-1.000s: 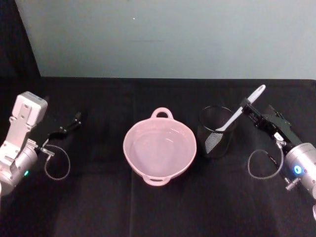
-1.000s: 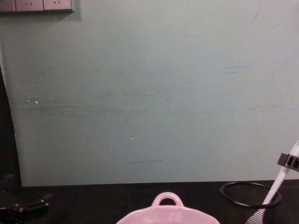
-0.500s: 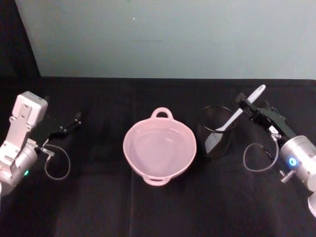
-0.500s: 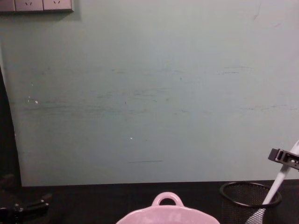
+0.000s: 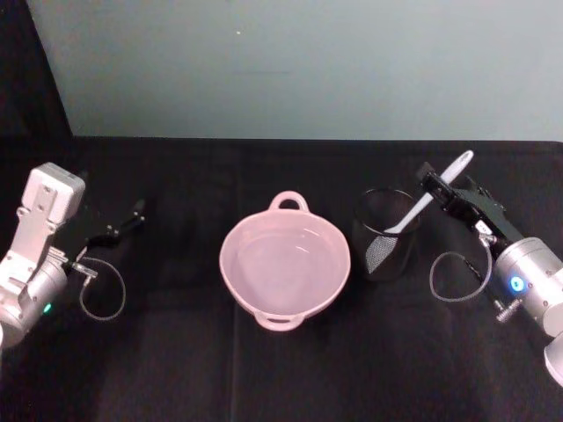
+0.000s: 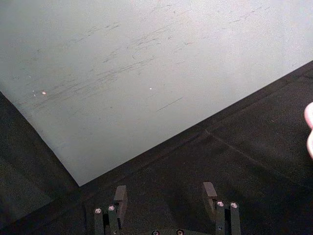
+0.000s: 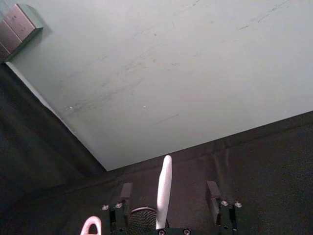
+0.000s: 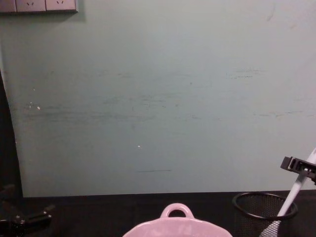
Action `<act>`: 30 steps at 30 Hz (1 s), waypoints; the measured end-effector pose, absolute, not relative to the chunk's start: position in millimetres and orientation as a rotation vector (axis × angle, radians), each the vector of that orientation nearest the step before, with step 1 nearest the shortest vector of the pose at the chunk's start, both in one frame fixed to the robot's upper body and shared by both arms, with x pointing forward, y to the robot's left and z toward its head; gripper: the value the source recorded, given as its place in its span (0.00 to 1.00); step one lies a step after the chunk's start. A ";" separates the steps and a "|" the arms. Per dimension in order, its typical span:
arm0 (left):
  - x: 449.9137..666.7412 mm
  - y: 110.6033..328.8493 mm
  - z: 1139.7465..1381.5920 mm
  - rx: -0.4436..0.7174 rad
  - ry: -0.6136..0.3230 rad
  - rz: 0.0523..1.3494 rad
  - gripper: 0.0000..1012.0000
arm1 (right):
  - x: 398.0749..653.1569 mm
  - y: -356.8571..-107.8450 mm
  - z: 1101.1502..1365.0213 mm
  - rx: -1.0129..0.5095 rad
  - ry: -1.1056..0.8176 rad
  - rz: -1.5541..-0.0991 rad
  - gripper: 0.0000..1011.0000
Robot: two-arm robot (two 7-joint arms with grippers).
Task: Use the one hand to pick up the spoon and stir the clear water in the bowl.
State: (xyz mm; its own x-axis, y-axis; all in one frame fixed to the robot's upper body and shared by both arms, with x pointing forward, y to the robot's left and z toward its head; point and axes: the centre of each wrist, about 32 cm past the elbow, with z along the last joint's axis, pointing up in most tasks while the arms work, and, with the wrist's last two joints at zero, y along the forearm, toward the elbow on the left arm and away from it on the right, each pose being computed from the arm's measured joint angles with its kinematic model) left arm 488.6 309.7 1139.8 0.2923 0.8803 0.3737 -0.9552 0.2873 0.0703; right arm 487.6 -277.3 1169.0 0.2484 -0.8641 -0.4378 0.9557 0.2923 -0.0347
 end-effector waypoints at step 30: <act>488.6 309.7 1139.8 0.304 -0.285 1.248 1.00 | 487.0 -277.9 1168.7 0.260 0.408 -1.256 0.13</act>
